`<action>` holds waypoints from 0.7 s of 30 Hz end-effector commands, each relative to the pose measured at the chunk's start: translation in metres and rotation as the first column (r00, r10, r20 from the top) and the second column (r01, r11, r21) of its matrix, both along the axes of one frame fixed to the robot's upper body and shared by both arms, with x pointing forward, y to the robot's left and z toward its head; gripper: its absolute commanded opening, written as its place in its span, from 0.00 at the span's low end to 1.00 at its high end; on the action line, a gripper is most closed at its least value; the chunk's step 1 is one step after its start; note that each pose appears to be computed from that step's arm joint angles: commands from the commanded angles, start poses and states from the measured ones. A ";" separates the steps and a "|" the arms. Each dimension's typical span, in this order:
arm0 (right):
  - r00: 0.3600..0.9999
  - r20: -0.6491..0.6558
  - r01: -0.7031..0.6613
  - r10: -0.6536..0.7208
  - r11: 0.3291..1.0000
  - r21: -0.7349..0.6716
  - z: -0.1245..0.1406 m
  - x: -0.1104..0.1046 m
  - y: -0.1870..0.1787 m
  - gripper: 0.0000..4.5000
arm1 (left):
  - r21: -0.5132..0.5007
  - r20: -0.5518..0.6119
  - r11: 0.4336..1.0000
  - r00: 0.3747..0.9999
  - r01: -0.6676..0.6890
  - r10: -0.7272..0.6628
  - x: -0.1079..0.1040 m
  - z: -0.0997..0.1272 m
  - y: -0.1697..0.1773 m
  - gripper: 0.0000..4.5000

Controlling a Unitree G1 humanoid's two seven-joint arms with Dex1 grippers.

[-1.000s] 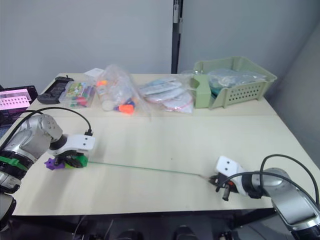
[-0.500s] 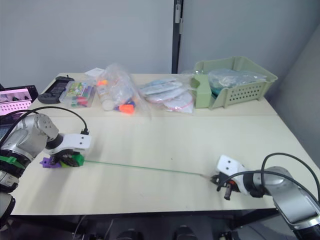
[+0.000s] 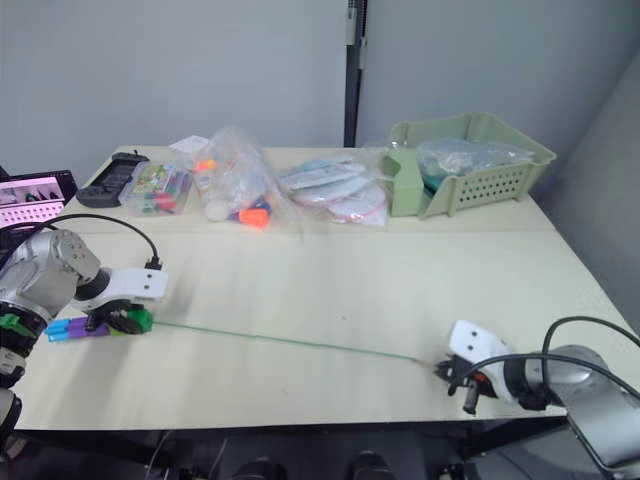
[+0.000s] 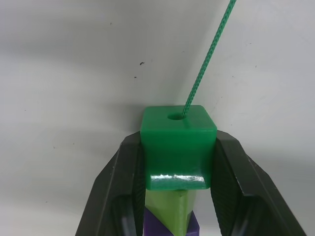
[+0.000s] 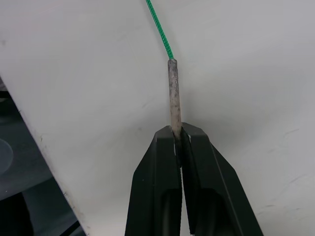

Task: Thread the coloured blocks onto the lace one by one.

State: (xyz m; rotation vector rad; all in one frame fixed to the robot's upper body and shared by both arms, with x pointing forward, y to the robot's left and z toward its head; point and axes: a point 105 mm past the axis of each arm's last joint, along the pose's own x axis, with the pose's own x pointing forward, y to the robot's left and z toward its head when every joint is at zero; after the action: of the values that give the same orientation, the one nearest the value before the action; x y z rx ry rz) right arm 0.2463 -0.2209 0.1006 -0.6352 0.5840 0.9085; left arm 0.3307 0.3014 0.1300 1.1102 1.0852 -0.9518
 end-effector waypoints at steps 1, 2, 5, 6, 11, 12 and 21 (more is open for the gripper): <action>0.999 0.035 -0.022 0.022 1.000 0.002 0.008 0.007 0.005 0.00 | 0.021 -0.013 1.000 1.000 -0.020 0.020 -0.004 0.000 0.006 0.27; 0.999 0.040 -0.030 0.030 1.000 0.004 0.009 0.009 0.007 0.00 | 0.019 -0.013 1.000 1.000 -0.018 0.018 -0.004 0.000 0.005 0.27; 0.997 0.059 -0.053 0.053 0.999 0.006 0.011 0.015 0.013 0.00 | -0.005 -0.019 1.000 1.000 -0.013 0.013 -0.007 0.001 -0.004 0.27; 0.996 0.067 -0.061 0.060 0.998 0.016 0.013 0.018 0.017 0.00 | -0.020 -0.028 1.000 1.000 -0.012 0.011 -0.009 0.002 -0.007 0.27; 0.993 0.078 -0.092 0.089 0.995 0.031 0.008 0.026 0.031 0.00 | -0.031 -0.036 0.999 0.999 -0.017 0.016 -0.016 -0.001 -0.010 0.27; 0.993 0.074 -0.092 0.090 0.996 0.024 0.005 0.028 0.032 0.00 | -0.035 -0.043 0.999 0.999 -0.020 0.019 -0.018 -0.003 -0.010 0.27; 0.999 0.044 -0.029 0.031 0.999 -0.030 -0.012 0.036 0.022 0.00 | -0.036 0.017 0.999 1.000 0.007 -0.007 -0.016 -0.009 -0.007 0.27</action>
State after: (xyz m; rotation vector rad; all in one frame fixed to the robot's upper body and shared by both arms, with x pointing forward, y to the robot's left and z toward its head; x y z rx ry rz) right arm 0.2776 -0.1889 0.0923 -0.6747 0.5270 0.9725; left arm 0.3170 0.2925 0.1264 1.1006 1.0456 -0.9564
